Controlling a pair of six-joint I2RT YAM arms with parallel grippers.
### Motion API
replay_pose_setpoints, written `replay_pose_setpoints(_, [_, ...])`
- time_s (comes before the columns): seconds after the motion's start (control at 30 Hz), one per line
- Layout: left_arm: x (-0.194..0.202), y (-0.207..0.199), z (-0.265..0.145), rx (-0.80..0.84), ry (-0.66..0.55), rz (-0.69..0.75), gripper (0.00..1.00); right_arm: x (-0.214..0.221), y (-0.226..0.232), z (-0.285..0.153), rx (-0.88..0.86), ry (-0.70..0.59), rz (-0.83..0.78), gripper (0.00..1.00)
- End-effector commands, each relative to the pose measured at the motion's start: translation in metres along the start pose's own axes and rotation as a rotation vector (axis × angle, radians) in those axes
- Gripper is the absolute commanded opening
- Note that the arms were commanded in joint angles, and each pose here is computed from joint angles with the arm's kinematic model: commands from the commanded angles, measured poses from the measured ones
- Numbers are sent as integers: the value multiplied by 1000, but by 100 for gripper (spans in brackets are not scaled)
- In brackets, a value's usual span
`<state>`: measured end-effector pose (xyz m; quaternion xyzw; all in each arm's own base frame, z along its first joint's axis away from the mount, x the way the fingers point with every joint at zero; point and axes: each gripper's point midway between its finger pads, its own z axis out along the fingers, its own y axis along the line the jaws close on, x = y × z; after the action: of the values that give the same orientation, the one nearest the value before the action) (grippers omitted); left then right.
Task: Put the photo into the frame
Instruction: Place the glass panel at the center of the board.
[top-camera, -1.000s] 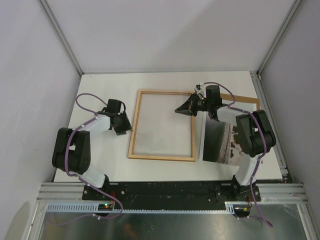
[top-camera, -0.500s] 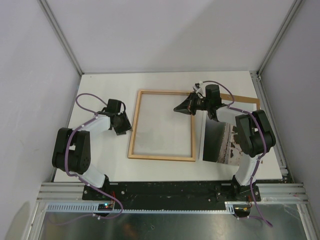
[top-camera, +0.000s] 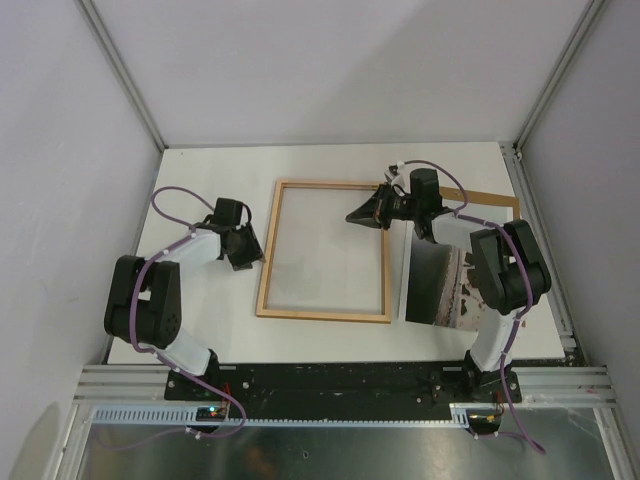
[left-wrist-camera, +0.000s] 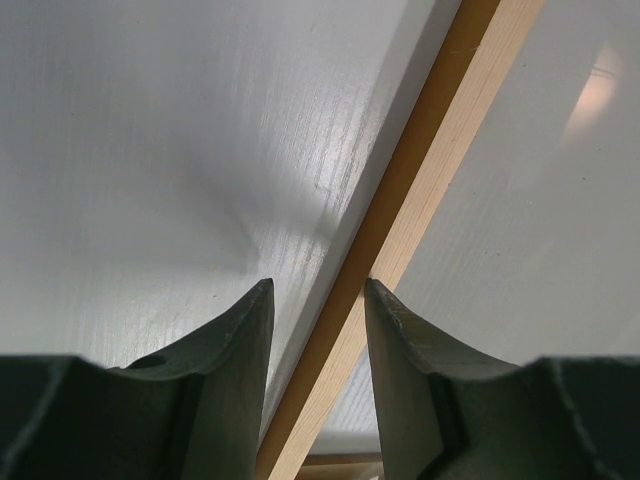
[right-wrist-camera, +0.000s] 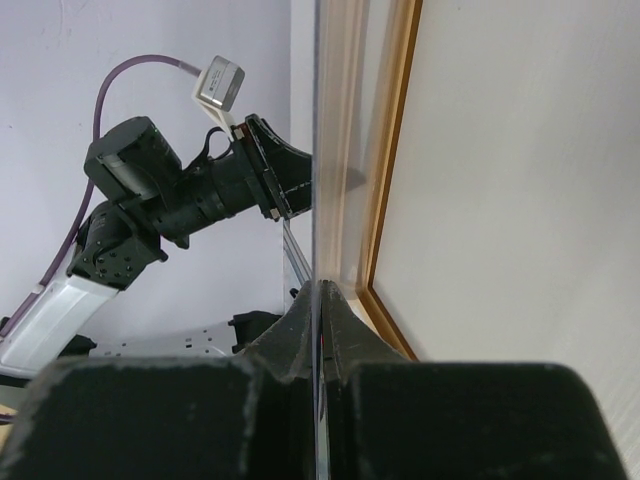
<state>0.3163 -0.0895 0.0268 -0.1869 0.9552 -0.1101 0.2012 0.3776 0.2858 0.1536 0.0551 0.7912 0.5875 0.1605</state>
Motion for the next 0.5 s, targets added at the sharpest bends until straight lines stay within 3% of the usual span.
replay_pose_setpoints(0.0, [23, 17, 12, -79, 73, 22, 46, 16, 19, 4, -45, 46, -66, 0])
replay_pose_setpoints(0.47, [23, 18, 12, -82, 73, 24, 46, 20, 16, 3, -2, 47, -83, 0])
